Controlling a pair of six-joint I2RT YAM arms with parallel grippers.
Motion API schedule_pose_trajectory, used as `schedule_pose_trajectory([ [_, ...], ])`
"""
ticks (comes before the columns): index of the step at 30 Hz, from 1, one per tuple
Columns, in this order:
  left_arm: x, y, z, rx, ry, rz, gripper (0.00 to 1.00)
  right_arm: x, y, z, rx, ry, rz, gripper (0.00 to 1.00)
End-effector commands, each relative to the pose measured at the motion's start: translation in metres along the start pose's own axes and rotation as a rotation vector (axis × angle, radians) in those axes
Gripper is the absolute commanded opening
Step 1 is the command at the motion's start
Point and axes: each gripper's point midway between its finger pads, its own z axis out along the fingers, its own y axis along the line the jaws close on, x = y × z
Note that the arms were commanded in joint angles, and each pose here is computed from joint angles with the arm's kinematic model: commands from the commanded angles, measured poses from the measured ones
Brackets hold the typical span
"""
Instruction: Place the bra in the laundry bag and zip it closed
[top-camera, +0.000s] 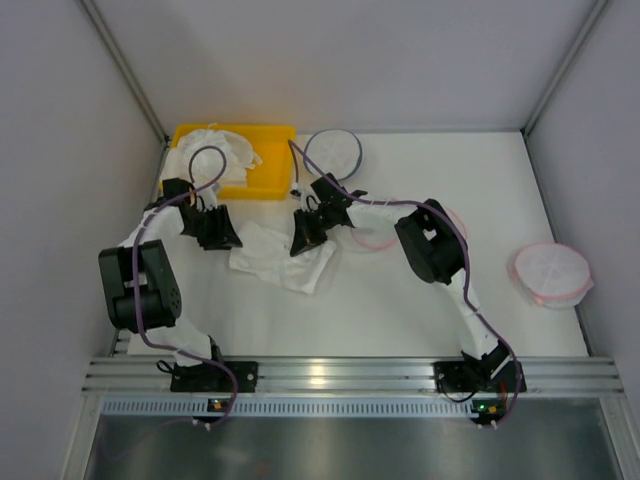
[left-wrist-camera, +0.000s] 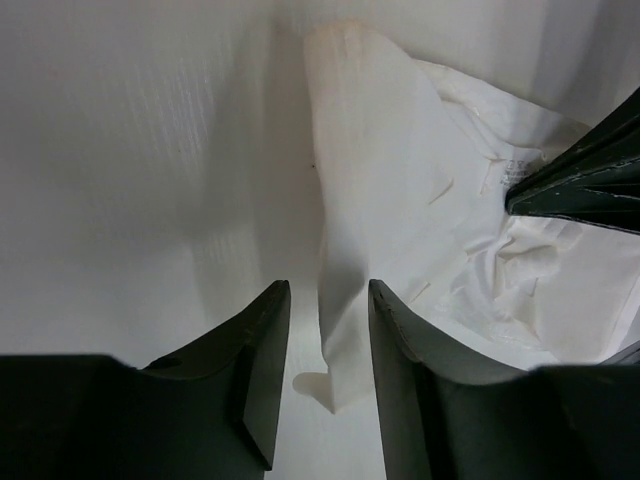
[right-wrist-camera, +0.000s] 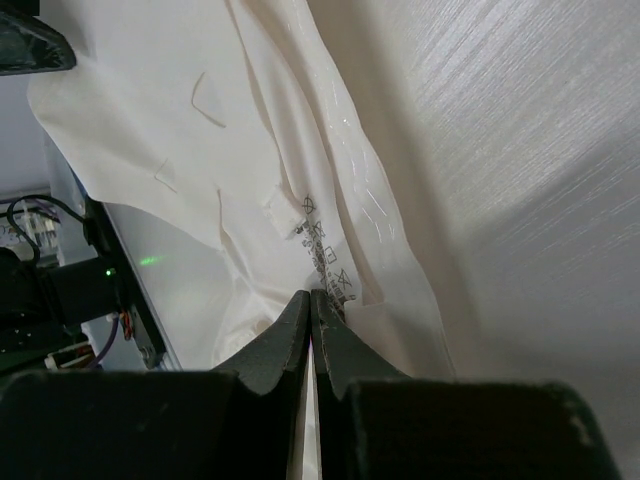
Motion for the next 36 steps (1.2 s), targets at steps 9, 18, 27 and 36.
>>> schedule_pose_trajectory([
  [9,-0.014,-0.035,0.002,0.175,-0.054,-0.021,0.00,-0.013,0.019,-0.013,-0.003,-0.039,-0.069,0.00],
  [18,0.027,-0.120,0.001,0.123,-0.037,0.322,0.00,-0.016,0.020,-0.012,-0.006,-0.044,-0.057,0.00],
  [27,0.069,-0.160,0.027,0.106,0.048,0.459,0.00,-0.022,0.013,-0.019,0.011,-0.053,-0.041,0.00],
  [36,0.077,-0.192,0.058,0.120,0.088,0.441,0.13,-0.014,0.009,-0.015,0.004,-0.042,-0.013,0.00],
])
